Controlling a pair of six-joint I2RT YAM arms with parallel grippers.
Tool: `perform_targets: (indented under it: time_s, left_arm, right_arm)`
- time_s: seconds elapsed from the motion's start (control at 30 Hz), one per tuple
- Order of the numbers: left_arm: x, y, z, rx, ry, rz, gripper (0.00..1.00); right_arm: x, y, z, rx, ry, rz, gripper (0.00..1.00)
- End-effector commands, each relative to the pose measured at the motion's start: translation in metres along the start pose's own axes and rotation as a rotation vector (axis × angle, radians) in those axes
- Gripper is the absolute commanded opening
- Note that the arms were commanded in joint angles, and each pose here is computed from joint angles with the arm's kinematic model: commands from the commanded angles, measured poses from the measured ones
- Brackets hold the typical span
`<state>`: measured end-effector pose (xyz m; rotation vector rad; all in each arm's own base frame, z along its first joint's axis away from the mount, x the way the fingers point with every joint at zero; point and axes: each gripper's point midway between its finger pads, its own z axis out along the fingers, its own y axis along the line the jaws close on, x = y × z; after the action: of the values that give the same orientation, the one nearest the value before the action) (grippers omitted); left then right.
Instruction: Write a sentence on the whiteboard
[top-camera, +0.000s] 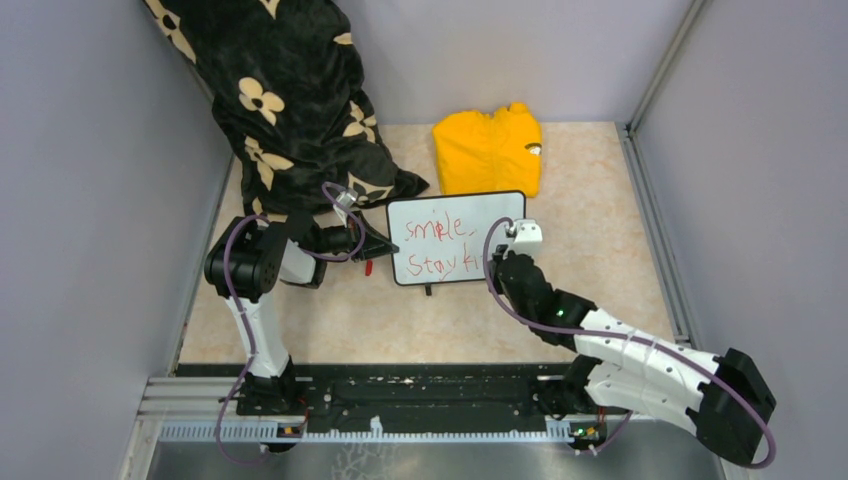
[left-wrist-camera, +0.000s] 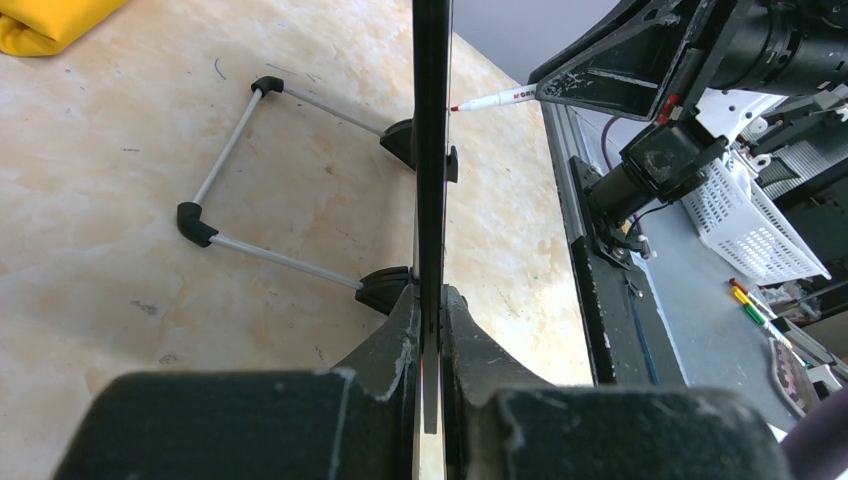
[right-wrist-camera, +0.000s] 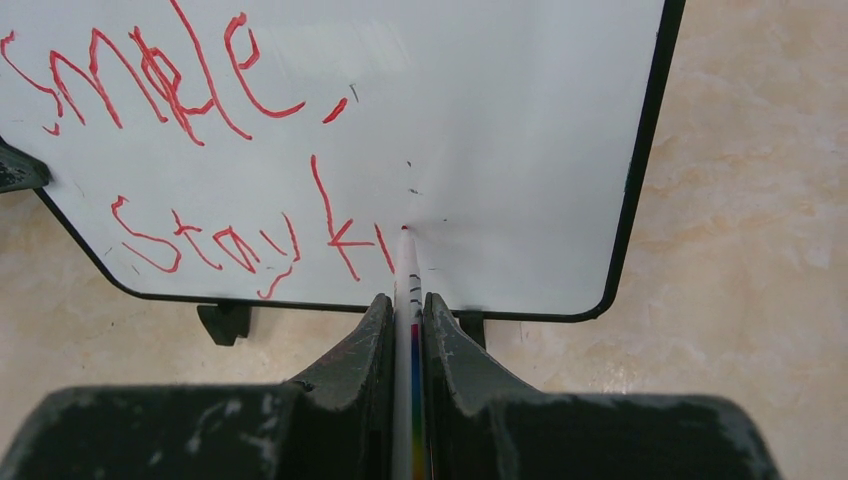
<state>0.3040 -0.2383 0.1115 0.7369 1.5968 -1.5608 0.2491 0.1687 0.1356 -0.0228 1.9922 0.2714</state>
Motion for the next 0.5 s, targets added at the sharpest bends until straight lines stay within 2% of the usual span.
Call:
perform_targets:
  time_s: [0.0, 0.47]
  left_arm:
    - [0.002, -0.005, 0.005, 0.038, 0.024, 0.037, 0.0]
    - [0.002, -0.005, 0.005, 0.038, 0.024, 0.037, 0.0]
  right_arm:
    - [-0.036, 0.008, 0.002, -0.008, -0.089, 0.05, 0.0]
    - [-0.008, -0.001, 0.004, 0.001, -0.015, 0.044, 0.0]
